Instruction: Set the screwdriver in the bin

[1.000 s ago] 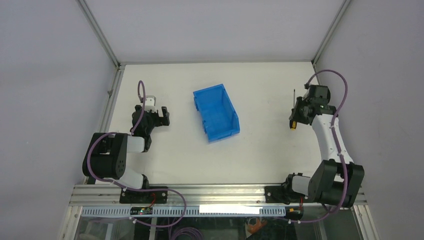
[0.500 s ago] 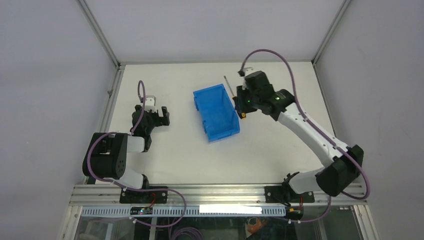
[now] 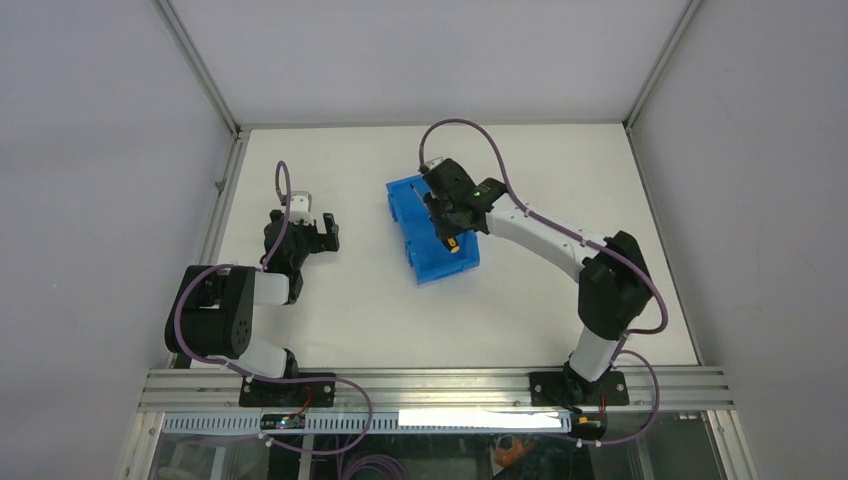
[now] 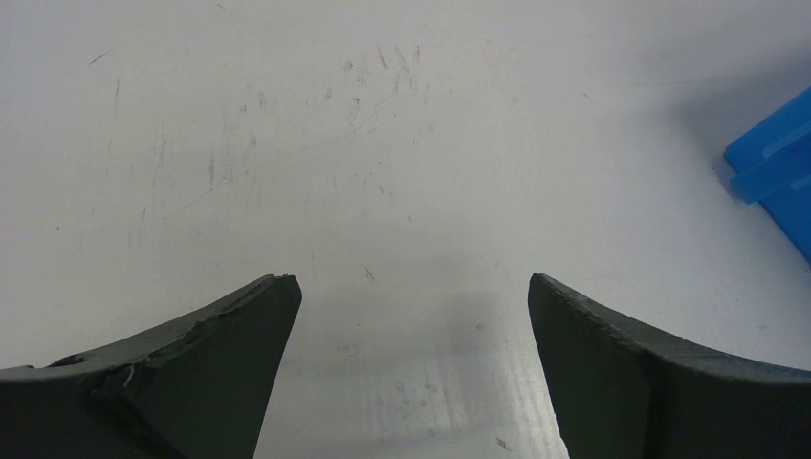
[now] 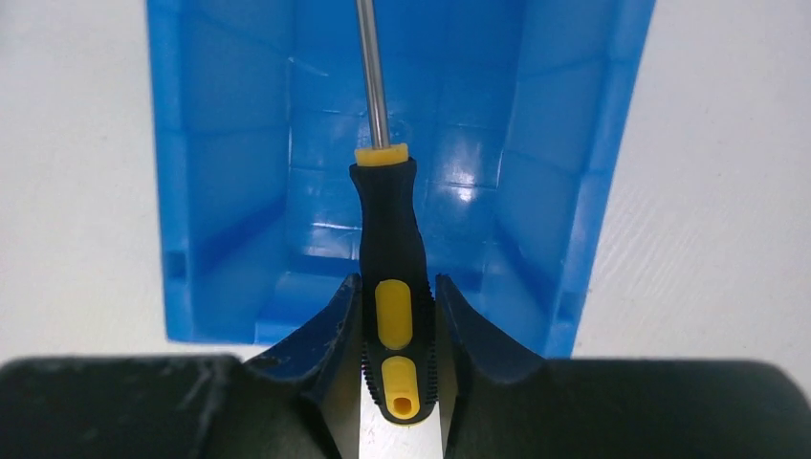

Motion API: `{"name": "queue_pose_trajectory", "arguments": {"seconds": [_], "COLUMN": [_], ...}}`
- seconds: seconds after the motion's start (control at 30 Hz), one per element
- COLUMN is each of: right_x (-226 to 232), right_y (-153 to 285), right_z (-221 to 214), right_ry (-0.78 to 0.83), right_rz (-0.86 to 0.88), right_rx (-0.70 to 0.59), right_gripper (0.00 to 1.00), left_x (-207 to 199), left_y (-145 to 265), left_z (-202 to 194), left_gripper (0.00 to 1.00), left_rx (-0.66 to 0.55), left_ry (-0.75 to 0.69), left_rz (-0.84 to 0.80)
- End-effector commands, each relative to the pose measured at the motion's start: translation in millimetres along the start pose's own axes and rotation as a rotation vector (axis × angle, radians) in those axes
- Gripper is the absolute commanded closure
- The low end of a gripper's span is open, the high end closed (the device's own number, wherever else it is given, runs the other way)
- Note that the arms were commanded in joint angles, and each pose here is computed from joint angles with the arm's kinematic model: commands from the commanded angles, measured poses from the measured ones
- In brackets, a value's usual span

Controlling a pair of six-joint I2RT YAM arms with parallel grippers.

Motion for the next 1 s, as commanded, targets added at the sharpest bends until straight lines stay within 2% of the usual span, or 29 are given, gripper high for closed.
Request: {"name": "queue_pose_trajectory", "arguments": {"seconds": [0.0, 0.27, 0.37, 0.53, 0.67, 0.83, 0.97], "right_x": [8, 6, 8, 8, 12, 13, 0], "right_y": [-22, -63, -71, -69, -50, -8, 29], "right_z": [17, 0, -8, -7, 7, 36, 53], "right_ry": [0.021, 0.006, -0.002, -0.005, -0.012, -0.018, -0.025], "right_rz": [-0.012, -0.069, -0.056, -0.075, -0.059, -0.054, -0.093], "right_rx": [-0.065, -0.004, 0.02, 0.038, 0.001, -0.109, -0.231], "right_gripper": [1.0, 1.0, 0.8, 0.58, 0.52, 0.44, 0.3], "left_x": [4, 4, 4, 4, 4, 4, 4], "left_y": [-4, -4, -4, -4, -4, -4, -4], "left_z": [20, 20, 19, 20, 19, 19, 20], "left_gripper": [0.01, 0.01, 0.01, 0.01, 0.01, 0.01, 0.01], "left_rx": [-0.068, -0.069, -0.067, -0.068, -0.067, -0.067, -0.068], "left_ry": [0.011, 0.011, 0.01, 0.012, 0.011, 0.011, 0.011], "left_rz": [0.02, 0.018, 0.019, 0.019, 0.02, 0.019, 0.02]}}
Point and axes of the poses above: each gripper's point midway between its finger pads, its own y axis back along the fingers, its own x axis along the line the jaws close on, z = x × y, the point moved 6 cm from there along y, back along the fingers, and after that the axes turned 10 degrees about -y, right-handed, at the moved point
